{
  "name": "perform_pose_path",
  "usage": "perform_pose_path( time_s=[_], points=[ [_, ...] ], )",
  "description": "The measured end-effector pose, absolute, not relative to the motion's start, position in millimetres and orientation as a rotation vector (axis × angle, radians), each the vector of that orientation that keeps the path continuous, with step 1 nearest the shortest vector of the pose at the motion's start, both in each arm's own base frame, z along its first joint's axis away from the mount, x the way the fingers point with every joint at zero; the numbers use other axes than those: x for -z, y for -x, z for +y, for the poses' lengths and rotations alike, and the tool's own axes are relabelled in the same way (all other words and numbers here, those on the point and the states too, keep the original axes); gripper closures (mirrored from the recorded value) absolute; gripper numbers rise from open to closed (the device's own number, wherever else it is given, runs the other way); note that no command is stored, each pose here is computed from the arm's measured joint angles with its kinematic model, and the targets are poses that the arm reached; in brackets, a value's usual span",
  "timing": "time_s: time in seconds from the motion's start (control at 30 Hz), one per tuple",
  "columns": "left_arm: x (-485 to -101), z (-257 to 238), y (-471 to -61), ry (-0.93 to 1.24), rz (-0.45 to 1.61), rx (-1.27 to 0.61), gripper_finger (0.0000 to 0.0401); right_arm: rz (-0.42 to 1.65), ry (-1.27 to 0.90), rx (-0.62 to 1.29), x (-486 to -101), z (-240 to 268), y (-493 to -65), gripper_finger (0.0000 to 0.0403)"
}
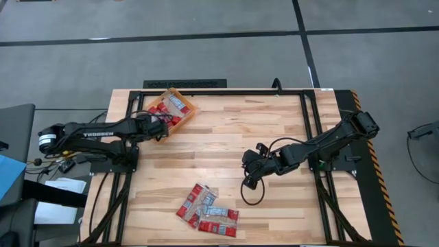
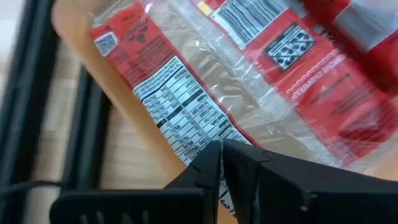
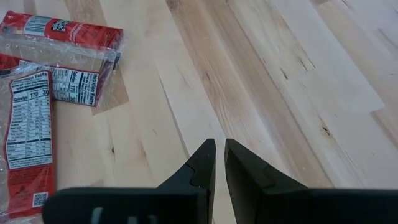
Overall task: Sort popcorn bags into baskets
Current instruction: Put the top red popcorn pack into the orange bin, then put the red popcorn pack into the orange bin
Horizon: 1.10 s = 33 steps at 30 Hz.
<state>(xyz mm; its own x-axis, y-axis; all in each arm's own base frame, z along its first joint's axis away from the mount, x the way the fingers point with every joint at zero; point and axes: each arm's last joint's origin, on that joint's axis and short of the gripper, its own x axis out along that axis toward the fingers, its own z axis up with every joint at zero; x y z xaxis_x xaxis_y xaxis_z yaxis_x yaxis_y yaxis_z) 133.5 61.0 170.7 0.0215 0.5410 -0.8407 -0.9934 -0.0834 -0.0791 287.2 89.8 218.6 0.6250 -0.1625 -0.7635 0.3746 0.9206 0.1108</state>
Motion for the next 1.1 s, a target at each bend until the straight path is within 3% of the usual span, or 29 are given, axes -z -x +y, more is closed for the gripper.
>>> perform_pose_path(
  time_s=[0.27, 0.4, 0.6, 0.83, 1.1],
  points=[
    [-176.8, 60.5, -133.3, 0.899, 0.665, -1.43, 0.039, 0.844, -0.266, 0.31, -218.6, 89.8, -287.1, 0.0341],
    [-195.6, 61.9, -137.4, 0.858, 0.632, -1.35, 0.0369, 0.847, -0.236, 0.296, -218.6, 89.8, -287.2, 0.0341],
    [-214.5, 55.1, -144.7, 0.904, 0.626, -1.098, 0.0283, 0.848, -0.231, 0.292, -218.6, 90.0, -287.2, 0.0341],
    [-231.5, 24.4, -176.8, 0.921, 0.638, -0.434, 0.017, 0.842, -0.223, 0.264, -219.1, 97.8, -285.5, 0.0341],
    [-199.2, -26.5, -199.8, 0.813, 0.87, -0.363, 0.0127, 0.824, -0.282, 0.266, -219.9, 104.7, -284.2, 0.0341]
  ],
)
